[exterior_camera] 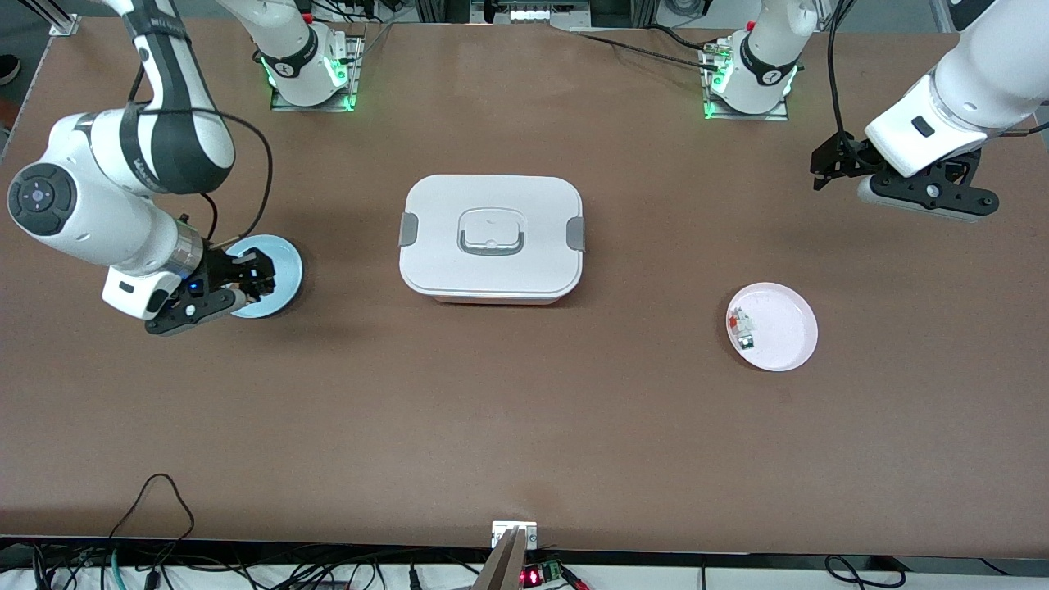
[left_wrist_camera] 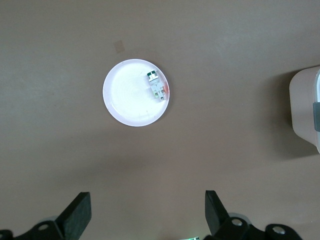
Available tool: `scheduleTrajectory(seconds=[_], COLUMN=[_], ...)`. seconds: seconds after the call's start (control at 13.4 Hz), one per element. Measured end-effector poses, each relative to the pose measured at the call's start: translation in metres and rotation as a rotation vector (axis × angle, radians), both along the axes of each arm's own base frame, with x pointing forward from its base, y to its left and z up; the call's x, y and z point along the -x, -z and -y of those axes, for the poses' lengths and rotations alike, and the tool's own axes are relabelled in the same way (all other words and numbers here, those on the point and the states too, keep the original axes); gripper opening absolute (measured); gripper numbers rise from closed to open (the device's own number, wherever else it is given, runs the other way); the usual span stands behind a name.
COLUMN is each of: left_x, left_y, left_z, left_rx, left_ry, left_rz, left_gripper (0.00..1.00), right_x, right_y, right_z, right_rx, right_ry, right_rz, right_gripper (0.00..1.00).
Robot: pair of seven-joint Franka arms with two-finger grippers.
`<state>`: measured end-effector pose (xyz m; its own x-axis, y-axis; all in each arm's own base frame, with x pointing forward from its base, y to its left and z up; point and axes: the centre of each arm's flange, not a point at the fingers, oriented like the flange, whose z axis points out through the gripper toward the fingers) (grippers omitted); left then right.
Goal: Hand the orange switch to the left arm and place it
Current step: 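Carry the orange switch up over the white box with the right gripper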
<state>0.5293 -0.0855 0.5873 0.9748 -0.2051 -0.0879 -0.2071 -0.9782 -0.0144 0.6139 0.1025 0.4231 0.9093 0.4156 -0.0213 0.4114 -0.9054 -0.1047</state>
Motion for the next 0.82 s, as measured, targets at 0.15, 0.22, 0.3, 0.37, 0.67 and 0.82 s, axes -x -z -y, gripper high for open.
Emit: scheduleTrajectory(seconds=[0.15,0.22,0.3,0.37,0.67,0.82], left_x=[0.000,0.000,0.000,0.000,-0.001,0.002], left_y=[0.000,0.000,0.000,0.000,0.001,0.009], left_z=[-0.001,-0.001,-0.001,-0.001,-0.002,-0.001], left_rx=[0.000,0.000,0.000,0.000,0.000,0.021], left_ry=[-0.002,-0.002,-0.002,-0.003,-0.004,-0.010], left_rz=[0.000,0.000,0.000,0.000,-0.003,-0.062], left_gripper=[1.00,1.00,1.00,1.00,1.00,1.00], right_x=[0.004,0.008,0.014,0.020,0.051,0.073], right_y=[-0.027,-0.038,-0.048,-0.058,-0.105,-0.128], right_z=[-0.046,-0.071,-0.099,-0.125,-0.217,-0.268], right_rx=[-0.057,-0.088,-0.124,-0.166,-0.359,-0.476], right_ry=[-0.074,-0.107,-0.137,-0.162,-0.260,-0.361], right_rz=[0.006,0.015,0.025,0.032,0.058,0.120], right_gripper=[0.72,0.72,0.72,0.72,0.72,0.72])
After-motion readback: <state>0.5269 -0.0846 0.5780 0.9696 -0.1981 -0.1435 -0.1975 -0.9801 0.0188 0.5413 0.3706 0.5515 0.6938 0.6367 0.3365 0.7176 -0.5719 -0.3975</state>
